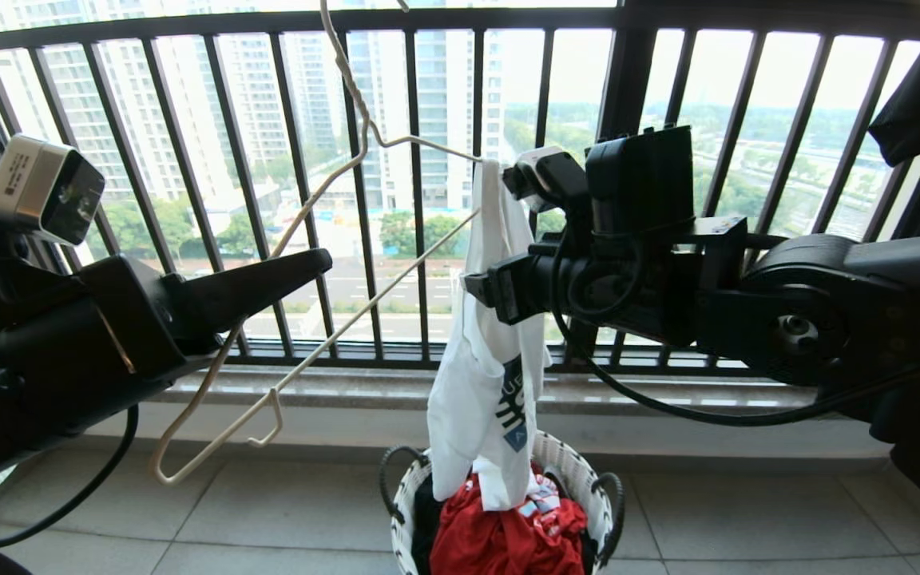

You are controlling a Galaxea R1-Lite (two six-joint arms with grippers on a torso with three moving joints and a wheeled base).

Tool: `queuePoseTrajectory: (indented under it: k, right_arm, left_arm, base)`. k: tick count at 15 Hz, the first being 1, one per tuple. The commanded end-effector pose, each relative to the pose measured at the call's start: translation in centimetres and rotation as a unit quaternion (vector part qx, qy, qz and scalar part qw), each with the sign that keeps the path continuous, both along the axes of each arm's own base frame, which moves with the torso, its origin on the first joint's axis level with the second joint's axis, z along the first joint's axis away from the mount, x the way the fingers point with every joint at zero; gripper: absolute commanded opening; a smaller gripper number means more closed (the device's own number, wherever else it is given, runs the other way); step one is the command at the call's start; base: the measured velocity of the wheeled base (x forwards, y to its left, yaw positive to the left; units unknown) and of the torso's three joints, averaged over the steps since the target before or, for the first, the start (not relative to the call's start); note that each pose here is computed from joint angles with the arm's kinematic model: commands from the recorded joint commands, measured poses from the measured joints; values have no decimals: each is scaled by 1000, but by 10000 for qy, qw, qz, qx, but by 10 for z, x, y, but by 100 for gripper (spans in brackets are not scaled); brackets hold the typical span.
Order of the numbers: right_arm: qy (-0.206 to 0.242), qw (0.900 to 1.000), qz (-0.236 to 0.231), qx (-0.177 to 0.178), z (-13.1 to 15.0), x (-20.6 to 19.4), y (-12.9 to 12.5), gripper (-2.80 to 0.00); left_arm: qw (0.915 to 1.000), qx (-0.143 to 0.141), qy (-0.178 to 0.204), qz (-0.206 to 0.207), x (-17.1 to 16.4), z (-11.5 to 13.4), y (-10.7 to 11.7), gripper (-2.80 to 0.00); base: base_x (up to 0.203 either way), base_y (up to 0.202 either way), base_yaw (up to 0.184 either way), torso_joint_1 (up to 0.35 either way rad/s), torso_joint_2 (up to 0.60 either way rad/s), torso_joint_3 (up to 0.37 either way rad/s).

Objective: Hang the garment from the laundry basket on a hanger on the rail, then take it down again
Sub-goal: Hang the clothes on the clothes rack

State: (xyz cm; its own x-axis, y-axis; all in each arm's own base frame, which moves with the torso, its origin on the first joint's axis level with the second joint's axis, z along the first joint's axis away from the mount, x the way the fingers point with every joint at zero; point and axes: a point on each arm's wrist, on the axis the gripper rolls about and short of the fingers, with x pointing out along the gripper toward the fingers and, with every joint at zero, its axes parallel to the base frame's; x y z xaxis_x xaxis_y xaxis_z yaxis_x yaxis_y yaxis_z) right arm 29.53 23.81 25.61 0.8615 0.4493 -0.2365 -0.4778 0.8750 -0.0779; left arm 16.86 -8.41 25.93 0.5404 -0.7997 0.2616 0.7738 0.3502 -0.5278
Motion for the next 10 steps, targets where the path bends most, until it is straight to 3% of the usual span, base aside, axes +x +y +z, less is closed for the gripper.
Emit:
queuePoseTrajectory:
  k: [1,10]
  right_arm:
    - [-9,10000,-24,0,-3,7,4,-280]
    - [-86,9998,-174,48,0,21,1,-280]
  left_arm:
    - [10000,-23,-12,-6,0,1,0,-280]
    - [10000,-35,-44,11,-1,2,1,-280]
  base:
    - [0,0,0,0,0,0]
    - [0,0,0,0,0,0]
